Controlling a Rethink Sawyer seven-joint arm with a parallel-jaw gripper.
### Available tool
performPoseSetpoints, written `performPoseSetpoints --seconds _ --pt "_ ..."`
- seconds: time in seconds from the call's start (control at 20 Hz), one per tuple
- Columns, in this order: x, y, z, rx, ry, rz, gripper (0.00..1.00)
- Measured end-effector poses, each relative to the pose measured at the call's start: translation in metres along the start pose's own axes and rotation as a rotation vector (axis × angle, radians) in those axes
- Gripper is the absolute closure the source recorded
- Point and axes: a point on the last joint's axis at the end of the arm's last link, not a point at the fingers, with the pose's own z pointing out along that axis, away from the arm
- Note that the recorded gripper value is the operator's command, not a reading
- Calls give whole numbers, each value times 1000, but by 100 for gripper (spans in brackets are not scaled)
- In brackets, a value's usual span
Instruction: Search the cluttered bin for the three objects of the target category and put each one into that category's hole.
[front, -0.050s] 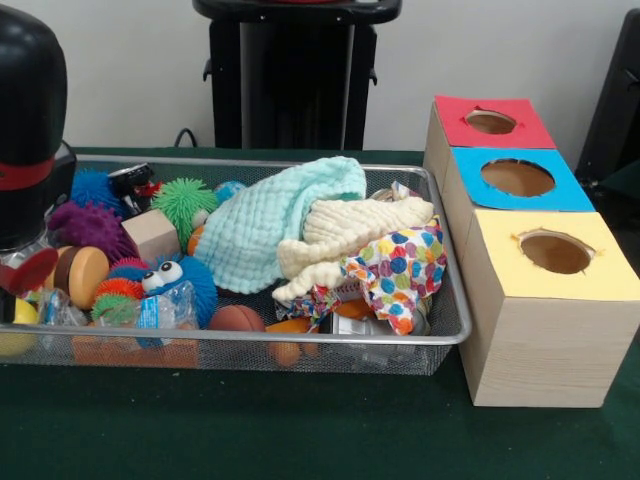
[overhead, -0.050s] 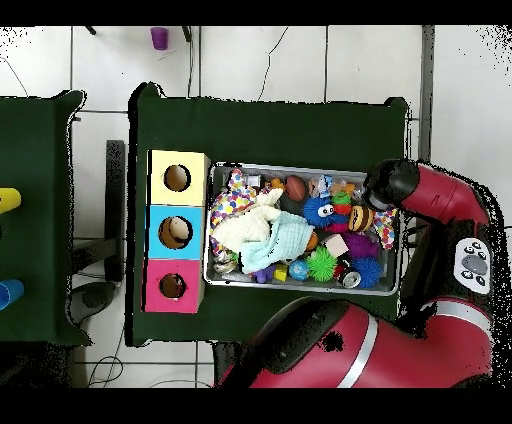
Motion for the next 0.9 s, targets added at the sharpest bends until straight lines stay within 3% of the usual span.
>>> performPoseSetpoints --seconds 0.9 --pt "4 0 -2 -6 8 5 100"
